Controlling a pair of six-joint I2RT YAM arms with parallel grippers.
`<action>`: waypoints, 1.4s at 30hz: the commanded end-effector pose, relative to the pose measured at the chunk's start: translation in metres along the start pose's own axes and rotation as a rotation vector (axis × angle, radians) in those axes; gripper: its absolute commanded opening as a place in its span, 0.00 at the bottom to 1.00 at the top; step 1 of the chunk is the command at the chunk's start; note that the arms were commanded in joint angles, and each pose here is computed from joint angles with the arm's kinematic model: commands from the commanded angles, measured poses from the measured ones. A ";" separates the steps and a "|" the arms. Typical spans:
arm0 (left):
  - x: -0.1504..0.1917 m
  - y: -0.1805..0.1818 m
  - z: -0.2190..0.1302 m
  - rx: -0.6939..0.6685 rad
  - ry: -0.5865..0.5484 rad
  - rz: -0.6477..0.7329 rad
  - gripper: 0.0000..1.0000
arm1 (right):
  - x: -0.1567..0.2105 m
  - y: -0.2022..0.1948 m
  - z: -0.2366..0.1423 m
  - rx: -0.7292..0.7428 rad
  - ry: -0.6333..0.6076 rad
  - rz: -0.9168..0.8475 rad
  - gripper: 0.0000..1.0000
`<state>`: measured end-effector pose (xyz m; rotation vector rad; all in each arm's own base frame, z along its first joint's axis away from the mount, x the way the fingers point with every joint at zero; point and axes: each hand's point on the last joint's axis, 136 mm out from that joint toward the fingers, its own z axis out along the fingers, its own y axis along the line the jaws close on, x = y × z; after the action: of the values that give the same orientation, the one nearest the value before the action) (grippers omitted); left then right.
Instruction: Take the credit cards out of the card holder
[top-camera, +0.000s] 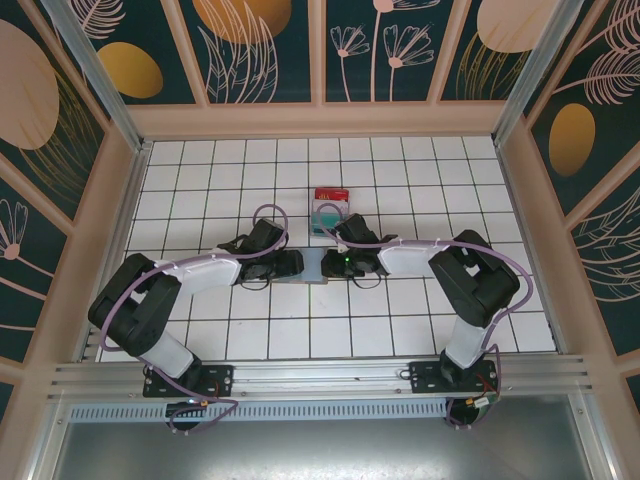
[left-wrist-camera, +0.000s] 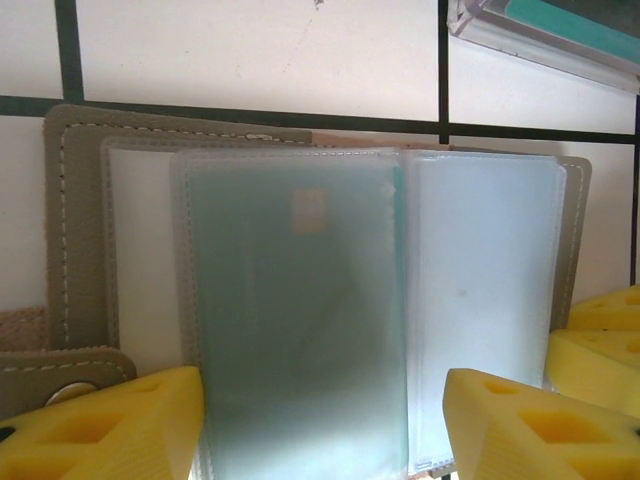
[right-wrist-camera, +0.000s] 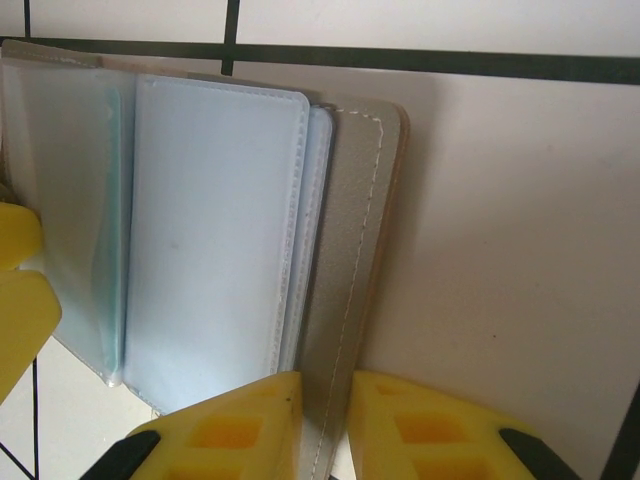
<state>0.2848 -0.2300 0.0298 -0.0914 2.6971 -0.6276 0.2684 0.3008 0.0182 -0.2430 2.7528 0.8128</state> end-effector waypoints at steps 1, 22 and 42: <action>0.007 -0.021 -0.003 0.114 0.035 0.016 0.68 | 0.001 -0.010 0.011 0.030 0.000 0.013 0.22; -0.010 -0.035 -0.020 0.127 -0.007 0.055 0.92 | -0.014 -0.011 -0.005 0.047 -0.055 0.021 0.25; -0.020 0.022 -0.029 -0.003 -0.054 -0.024 0.31 | -0.061 0.068 -0.042 -0.230 -0.145 0.025 0.22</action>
<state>0.3021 -0.2068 0.0639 -0.1279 2.6069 -0.6683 0.3044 0.3128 0.0848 -0.1496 2.5786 0.9453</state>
